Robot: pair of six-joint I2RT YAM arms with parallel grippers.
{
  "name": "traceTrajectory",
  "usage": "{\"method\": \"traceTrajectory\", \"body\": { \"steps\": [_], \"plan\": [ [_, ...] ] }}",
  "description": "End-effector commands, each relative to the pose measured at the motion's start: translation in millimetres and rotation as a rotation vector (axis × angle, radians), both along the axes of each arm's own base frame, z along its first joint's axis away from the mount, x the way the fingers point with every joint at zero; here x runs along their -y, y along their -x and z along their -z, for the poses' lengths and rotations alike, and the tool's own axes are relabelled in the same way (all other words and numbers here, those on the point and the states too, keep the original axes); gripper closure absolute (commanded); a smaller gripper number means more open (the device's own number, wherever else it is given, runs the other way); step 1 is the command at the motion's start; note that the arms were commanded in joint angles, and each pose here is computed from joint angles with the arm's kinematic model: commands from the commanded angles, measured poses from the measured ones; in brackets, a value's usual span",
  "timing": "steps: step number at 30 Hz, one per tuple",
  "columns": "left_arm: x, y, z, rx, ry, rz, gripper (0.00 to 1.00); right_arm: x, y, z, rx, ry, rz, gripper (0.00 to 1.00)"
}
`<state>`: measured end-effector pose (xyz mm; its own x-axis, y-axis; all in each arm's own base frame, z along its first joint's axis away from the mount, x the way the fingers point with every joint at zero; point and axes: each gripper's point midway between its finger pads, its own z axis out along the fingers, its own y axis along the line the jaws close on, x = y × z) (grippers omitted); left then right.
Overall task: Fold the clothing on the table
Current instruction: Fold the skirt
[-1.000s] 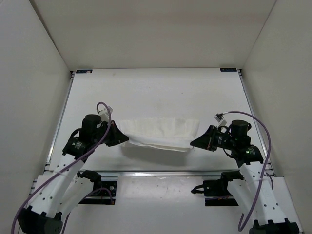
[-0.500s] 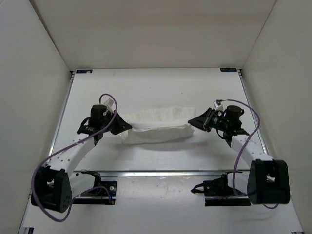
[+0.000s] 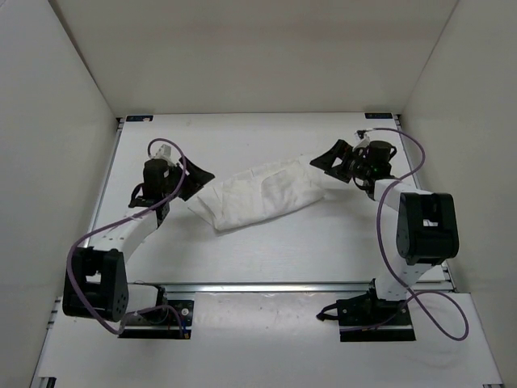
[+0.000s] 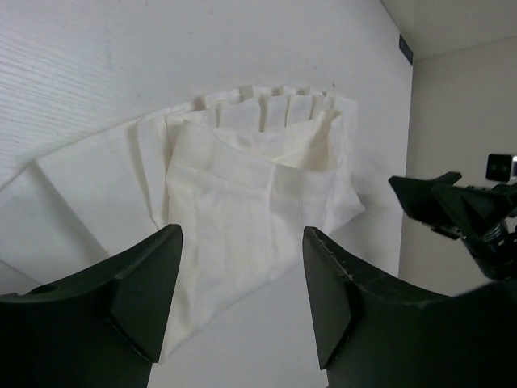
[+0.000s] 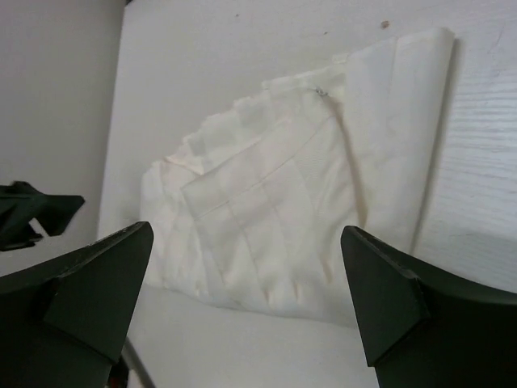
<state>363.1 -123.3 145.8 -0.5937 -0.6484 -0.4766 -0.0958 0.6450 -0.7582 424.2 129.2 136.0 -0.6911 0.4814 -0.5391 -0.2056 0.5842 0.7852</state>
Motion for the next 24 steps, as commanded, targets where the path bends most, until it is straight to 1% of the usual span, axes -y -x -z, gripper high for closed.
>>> {"method": "traceTrajectory", "body": {
  "steps": [1, 2, 3, 5, 6, 7, 8, 10, 12, 13, 15, 16, 17, 18, 20, 21, 23, 24],
  "plan": [
    [11, 1, 6, 0.036, -0.078, 0.047, 0.29, 7, -23, -2, 0.175, 0.203, -0.063, 0.01],
    [16, -2, 12, 0.032, -0.113, 0.075, 0.29, 7, -31, 1, 0.160, 0.218, -0.086, 0.01],
    [20, -5, 19, 0.012, -0.136, 0.091, 0.29, -4, -34, -5, 0.195, 0.264, -0.137, 0.01],
    [33, -4, 37, -0.022, -0.203, 0.151, 0.30, -4, -45, -2, 0.220, 0.328, -0.160, 0.09],
    [33, -7, 51, -0.058, -0.233, 0.150, 0.30, -8, -50, 0, 0.237, 0.358, -0.186, 0.19],
    [38, -7, 55, -0.058, -0.259, 0.172, 0.30, -5, -55, 4, 0.236, 0.379, -0.191, 0.35],
    [40, -10, 65, -0.077, -0.281, 0.175, 0.30, -9, -56, 8, 0.239, 0.383, -0.217, 0.41],
    [44, -16, 71, -0.083, -0.301, 0.188, 0.30, -11, -63, 9, 0.242, 0.403, -0.242, 0.43],
    [45, -23, 80, -0.097, -0.331, 0.183, 0.30, -16, -64, 23, 0.207, 0.420, -0.279, 0.40],
    [49, -28, 77, -0.087, -0.337, 0.186, 0.30, -17, -65, 24, 0.207, 0.436, -0.294, 0.39],
    [51, -34, 80, -0.083, -0.367, 0.188, 0.30, -21, -67, 33, 0.192, 0.461, -0.302, 0.38],
    [48, -36, 80, -0.101, -0.377, 0.179, 0.29, -23, -67, 41, 0.177, 0.467, -0.309, 0.38],
    [50, -34, 89, -0.121, -0.389, 0.185, 0.29, -24, -69, 48, 0.161, 0.476, -0.312, 0.38],
    [51, -38, 87, -0.116, -0.388, 0.186, 0.29, -26, -68, 50, 0.154, 0.471, -0.322, 0.38],
    [52, -42, 88, -0.115, -0.387, 0.186, 0.31, -29, -73, 58, 0.121, 0.459, -0.339, 0.42],
    [53, -44, 89, -0.116, -0.385, 0.188, 0.32, -34, -71, 64, 0.103, 0.446, -0.359, 0.43],
    [56, -47, 90, -0.114, -0.380, 0.194, 0.33, -39, -74, 68, 0.100, 0.468, -0.396, 0.43],
    [61, -45, 91, -0.113, -0.370, 0.213, 0.37, -40, -75, 75, 0.094, 0.481, -0.406, 0.43]
  ]
}}
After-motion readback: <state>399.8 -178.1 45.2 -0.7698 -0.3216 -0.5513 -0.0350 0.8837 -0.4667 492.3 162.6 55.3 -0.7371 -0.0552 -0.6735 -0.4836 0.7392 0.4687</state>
